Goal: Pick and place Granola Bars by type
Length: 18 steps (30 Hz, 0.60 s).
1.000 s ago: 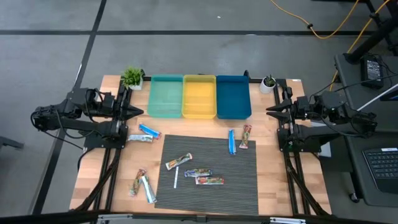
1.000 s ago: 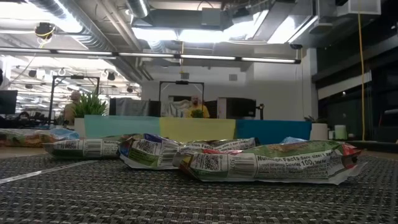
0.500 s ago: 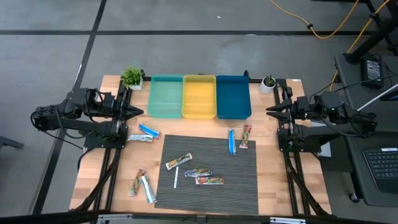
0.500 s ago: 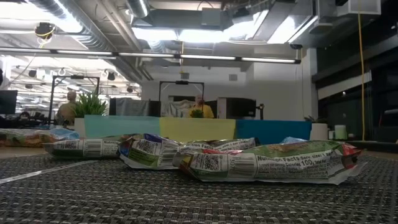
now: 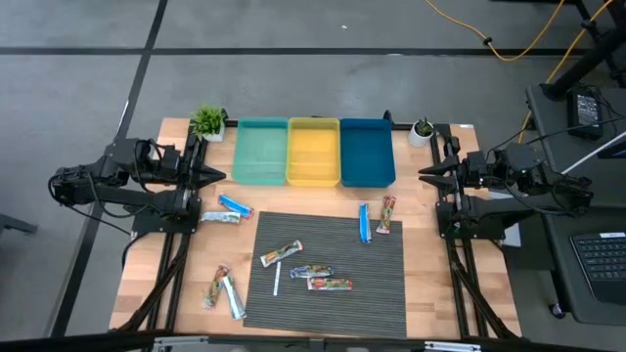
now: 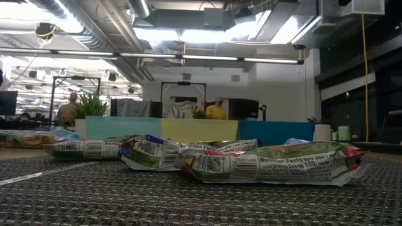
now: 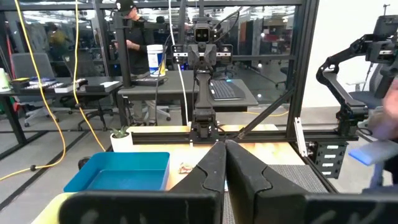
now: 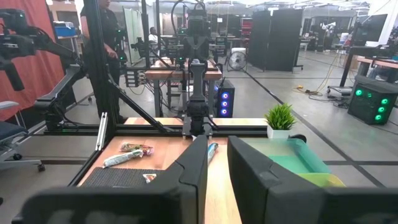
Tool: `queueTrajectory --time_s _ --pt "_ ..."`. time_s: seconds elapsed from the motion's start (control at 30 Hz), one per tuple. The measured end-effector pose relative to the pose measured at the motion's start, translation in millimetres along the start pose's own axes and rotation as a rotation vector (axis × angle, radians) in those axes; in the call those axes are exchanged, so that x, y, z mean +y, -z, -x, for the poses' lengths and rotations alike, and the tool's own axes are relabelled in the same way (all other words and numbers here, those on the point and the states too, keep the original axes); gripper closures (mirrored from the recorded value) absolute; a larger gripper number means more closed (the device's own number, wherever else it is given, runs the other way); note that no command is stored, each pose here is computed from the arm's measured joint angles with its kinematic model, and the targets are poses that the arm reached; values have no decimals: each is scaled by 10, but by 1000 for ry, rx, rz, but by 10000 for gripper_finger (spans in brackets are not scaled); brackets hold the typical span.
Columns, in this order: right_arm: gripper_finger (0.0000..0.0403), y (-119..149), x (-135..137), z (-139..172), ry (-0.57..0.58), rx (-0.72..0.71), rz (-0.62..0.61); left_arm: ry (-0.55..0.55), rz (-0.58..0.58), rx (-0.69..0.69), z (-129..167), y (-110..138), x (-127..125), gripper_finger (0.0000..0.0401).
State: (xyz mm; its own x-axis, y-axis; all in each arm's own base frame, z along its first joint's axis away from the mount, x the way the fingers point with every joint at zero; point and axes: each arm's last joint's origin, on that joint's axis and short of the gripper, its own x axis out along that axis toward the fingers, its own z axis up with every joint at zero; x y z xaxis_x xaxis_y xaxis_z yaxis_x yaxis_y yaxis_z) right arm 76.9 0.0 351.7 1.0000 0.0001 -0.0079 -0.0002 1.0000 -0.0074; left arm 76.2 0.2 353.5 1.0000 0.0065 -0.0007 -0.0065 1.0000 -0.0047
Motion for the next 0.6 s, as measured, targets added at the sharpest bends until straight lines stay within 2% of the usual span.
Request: queueTrajectory --time_s 0.6 --pt "336 -18 0 0 0 -18 -2 0 0 -13 -1 -11 0 396"
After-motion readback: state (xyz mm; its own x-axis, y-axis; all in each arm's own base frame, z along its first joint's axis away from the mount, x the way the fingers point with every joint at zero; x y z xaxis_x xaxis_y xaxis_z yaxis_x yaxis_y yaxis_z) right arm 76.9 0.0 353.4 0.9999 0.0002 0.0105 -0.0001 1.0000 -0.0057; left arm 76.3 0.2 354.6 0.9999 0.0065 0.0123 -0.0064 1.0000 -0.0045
